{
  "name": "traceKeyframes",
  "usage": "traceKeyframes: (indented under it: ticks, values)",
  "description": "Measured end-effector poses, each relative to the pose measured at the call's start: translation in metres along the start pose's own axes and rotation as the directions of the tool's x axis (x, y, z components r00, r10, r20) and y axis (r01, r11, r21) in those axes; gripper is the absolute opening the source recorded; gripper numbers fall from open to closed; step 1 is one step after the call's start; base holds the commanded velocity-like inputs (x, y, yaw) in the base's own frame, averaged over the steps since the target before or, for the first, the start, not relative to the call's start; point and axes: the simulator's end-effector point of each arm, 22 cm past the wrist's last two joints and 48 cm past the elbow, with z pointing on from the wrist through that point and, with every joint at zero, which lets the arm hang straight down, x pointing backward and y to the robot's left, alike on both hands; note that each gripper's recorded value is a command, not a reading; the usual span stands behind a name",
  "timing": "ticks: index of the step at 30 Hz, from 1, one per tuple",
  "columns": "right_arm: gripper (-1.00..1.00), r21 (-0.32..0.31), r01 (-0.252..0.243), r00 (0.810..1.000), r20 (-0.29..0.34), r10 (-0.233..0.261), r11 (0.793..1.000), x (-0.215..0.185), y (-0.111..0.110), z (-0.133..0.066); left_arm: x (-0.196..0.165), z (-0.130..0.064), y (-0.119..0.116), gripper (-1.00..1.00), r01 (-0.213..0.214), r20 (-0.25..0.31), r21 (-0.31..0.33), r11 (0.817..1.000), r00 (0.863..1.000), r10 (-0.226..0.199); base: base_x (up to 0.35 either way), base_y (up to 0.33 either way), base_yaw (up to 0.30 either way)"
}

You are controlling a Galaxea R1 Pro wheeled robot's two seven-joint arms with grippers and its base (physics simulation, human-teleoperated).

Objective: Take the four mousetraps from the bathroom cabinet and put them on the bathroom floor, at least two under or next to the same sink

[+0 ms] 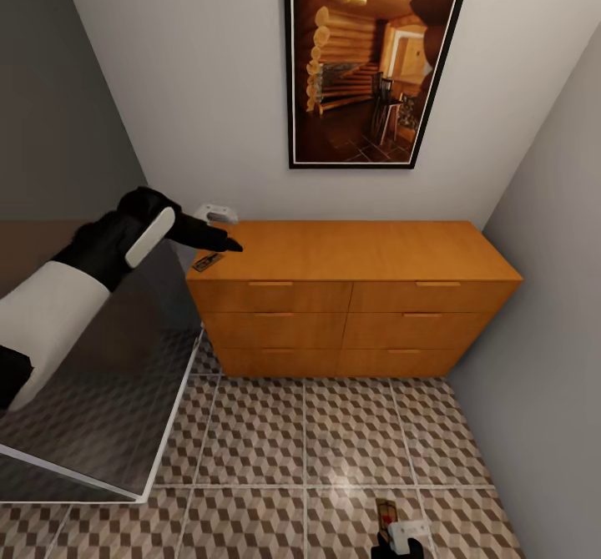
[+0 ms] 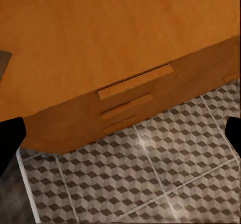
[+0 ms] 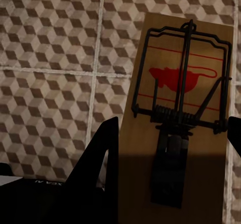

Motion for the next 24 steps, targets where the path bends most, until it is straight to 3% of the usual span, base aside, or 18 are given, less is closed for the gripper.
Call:
traceKeyframes:
  ticks: [2,7,11,18,21,24]
  values:
    - [-1.0,-0.002,0.004,1.0,0.0,-0.004,1.0,0.0,0.001,0.0,0.008,-0.006,0.002,1.0,-0.056,-0.017,0.026,0.998,0.998,0.057,0.0,0.0,0.0]
    - [-1.0,-0.004,0.007,1.0,0.0,-0.007,1.0,0.0,0.001,0.0,0.022,-0.018,0.016,1.0,-0.149,-0.051,0.032,0.988,0.987,0.151,0.0,0.0,0.0]
    - [-1.0,-0.005,0.006,1.0,0.0,-0.006,1.0,0.0,0.002,0.0,0.046,-0.032,0.037,1.0,-0.24,-0.127,0.049,0.97,0.961,0.244,0.0,0.0,0.0]
    - [-1.0,-0.006,0.006,1.0,0.0,-0.006,1.0,0.0,0.003,0.0,0.063,-0.043,0.063,1.0,-0.262,-0.194,0.029,0.965,0.945,0.263,0.0,0.0,0.0]
    - [-1.0,-0.007,0.006,1.0,0.0,-0.006,1.0,0.0,0.004,0.0,0.063,-0.047,0.072,1.0,-0.245,-0.192,0.017,0.969,0.951,0.243,0.0,0.0,0.0]
    - [-1.0,-0.009,0.005,1.0,0.0,-0.005,1.0,0.0,0.005,0.0,0.058,-0.057,0.089,1.0,-0.196,-0.166,-0.003,0.981,0.967,0.193,0.0,0.0,0.0]
